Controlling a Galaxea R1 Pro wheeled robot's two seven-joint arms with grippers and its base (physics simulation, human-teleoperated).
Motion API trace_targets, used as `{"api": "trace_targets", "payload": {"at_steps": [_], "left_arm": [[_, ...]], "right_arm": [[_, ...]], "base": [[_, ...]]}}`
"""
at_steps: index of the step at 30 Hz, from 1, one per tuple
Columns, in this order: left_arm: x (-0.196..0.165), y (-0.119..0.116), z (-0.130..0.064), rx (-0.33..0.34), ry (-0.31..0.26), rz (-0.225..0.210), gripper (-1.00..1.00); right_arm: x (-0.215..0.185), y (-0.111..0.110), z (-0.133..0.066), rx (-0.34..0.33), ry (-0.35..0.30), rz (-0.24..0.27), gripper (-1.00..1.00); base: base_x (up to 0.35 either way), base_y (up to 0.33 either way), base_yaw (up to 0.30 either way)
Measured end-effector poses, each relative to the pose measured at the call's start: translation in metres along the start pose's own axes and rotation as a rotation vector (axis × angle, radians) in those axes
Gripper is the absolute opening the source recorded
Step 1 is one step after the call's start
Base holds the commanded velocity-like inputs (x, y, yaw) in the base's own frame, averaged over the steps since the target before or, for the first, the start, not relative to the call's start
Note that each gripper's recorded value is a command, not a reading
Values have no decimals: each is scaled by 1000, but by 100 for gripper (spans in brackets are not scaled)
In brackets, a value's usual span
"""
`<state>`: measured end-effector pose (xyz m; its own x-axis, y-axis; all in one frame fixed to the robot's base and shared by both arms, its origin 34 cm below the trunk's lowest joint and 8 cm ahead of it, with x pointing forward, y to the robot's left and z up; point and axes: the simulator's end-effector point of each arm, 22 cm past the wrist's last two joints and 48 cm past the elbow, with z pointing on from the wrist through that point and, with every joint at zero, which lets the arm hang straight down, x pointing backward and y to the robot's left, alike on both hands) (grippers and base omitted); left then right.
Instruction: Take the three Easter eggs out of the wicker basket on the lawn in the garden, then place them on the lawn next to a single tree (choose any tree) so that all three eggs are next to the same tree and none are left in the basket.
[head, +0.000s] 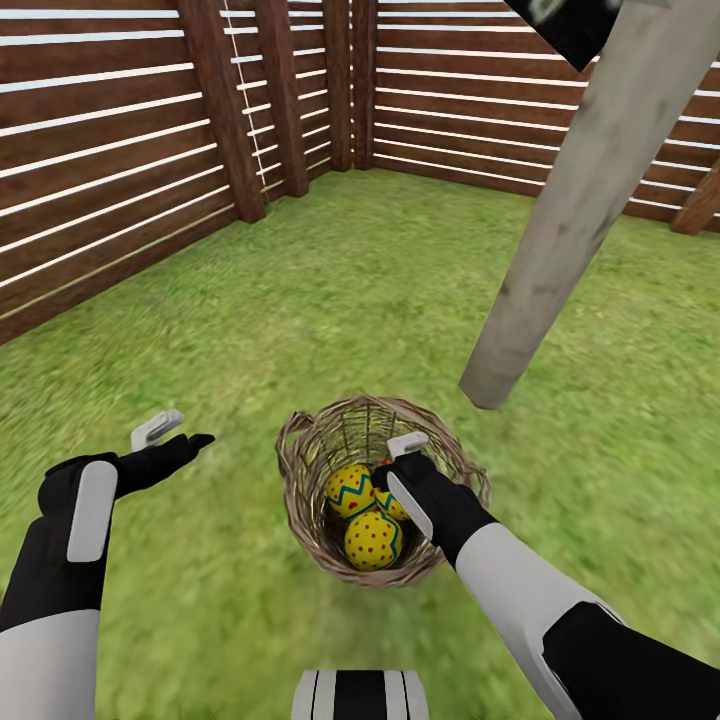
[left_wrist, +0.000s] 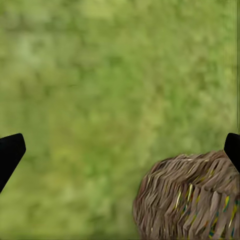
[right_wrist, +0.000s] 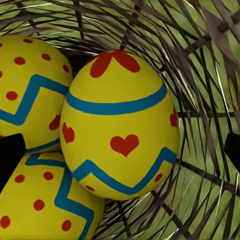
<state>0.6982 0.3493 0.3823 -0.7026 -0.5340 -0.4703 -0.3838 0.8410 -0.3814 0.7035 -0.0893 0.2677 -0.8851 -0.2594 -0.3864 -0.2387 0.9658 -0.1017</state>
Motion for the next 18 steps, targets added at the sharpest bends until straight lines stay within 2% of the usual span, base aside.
{"api": "trace_targets", "payload": {"at_steps": [18], "left_arm": [[14, 10, 16, -13, 32, -9, 100]], "right_arm": [[13, 4, 17, -4, 19, -6, 100]], "base": [[0, 0, 0]]}}
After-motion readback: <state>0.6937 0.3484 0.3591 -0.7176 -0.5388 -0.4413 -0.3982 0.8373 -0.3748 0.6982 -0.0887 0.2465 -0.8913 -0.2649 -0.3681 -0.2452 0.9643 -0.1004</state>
